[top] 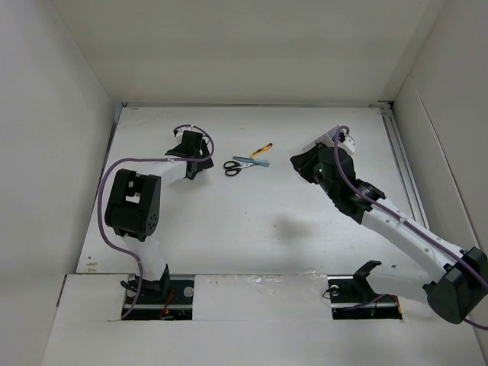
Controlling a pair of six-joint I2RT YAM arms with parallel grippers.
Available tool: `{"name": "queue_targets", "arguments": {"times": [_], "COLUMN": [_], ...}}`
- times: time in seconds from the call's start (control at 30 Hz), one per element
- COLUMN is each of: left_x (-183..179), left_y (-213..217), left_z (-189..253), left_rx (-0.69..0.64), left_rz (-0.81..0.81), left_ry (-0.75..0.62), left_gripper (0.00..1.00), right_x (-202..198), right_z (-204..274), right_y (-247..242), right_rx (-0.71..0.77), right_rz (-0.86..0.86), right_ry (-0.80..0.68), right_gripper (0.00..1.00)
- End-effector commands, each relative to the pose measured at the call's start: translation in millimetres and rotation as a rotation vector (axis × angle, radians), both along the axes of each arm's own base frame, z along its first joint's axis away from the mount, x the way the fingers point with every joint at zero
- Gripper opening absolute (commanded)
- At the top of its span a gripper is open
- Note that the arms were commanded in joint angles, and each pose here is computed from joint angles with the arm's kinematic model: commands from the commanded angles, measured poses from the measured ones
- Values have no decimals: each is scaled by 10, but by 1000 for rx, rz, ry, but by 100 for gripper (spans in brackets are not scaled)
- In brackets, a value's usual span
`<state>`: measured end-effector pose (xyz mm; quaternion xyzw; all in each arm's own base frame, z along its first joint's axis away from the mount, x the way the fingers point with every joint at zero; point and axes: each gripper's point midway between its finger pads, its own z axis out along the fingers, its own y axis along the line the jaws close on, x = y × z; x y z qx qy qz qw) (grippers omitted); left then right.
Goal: Sort the stationery into containers
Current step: Pick up the pen from the center of the board.
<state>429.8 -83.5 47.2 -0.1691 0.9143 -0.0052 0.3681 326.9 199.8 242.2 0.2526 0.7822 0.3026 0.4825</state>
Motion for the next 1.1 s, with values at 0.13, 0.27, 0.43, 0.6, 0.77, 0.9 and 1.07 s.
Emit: {"name": "queue_targets", "arguments": {"times": [0.13, 0.27, 0.43, 0.6, 0.77, 0.9, 1.07], "left_x": [-59, -65, -134, -107, -152, -292, -520], "left_y": [-21, -45, -43, -90, -336, -865, -1487], "left_z": [-215, -211, -197, -128, 159, 623, 1062], "left_rx": [77, 87, 76, 47, -68, -117, -308], "left_rz": [-26, -30, -36, -48, -136, -270, -494], "left_ry": [98, 95, 85, 47, -36, -148, -270], "left_gripper": [67, 54, 36, 23, 17, 17, 19], "right_x": [-4, 5, 34, 52, 87, 117, 114], "right_z": [222, 223, 191, 105, -1, -81, -110], "right_y": [109, 92, 66, 103, 265, 468, 556], "right_rx": [38, 35, 24, 14, -3, 8, 45], "right_rz": [34, 24, 4, 14, 81, 173, 232], "right_ry": [-69, -71, -68, -47, -17, 20, 39], "right_gripper": [33, 33, 37, 49, 65, 75, 79]}}
